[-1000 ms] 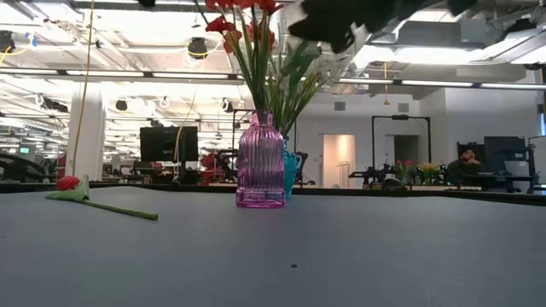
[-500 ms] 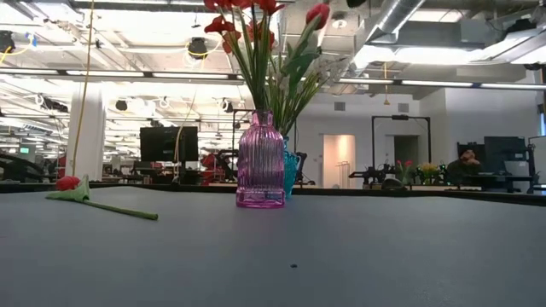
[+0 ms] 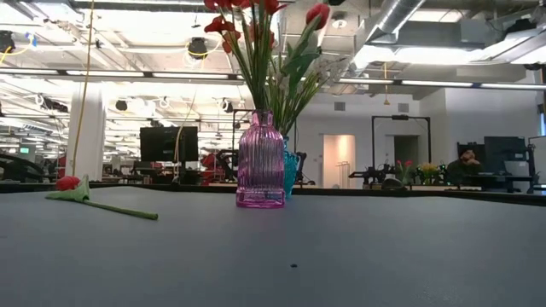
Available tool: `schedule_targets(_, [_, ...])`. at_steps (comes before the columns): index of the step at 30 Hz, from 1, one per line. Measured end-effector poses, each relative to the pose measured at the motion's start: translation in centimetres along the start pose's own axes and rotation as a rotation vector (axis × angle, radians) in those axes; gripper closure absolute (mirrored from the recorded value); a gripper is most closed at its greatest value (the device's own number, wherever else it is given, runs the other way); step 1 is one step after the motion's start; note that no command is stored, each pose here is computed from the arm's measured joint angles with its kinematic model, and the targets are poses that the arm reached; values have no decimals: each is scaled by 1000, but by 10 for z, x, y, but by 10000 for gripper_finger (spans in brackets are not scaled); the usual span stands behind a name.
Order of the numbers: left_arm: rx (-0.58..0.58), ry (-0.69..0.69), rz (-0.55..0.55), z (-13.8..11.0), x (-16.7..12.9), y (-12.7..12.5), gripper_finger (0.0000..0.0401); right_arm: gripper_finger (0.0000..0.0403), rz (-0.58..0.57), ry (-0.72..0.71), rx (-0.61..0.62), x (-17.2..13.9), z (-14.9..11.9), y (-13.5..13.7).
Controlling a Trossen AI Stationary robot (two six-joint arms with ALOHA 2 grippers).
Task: Sort flowers into vase by color
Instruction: Put the red flowers into the purple vase
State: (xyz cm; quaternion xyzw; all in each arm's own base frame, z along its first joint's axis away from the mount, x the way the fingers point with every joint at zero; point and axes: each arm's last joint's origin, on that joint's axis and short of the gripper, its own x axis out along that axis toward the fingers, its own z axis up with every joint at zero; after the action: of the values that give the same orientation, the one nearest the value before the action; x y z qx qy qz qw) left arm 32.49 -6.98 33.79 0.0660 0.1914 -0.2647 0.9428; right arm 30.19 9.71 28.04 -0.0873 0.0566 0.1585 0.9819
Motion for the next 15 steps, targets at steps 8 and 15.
schedule_targets(8, [-12, 14, 68, -1, 4, 5, 386, 148, -23, -38, -59, 1, 2, -6])
schedule_targets(15, [20, -24, 130, 3, 3, 8, 385, 148, -55, 6, -21, 2, -5, -17])
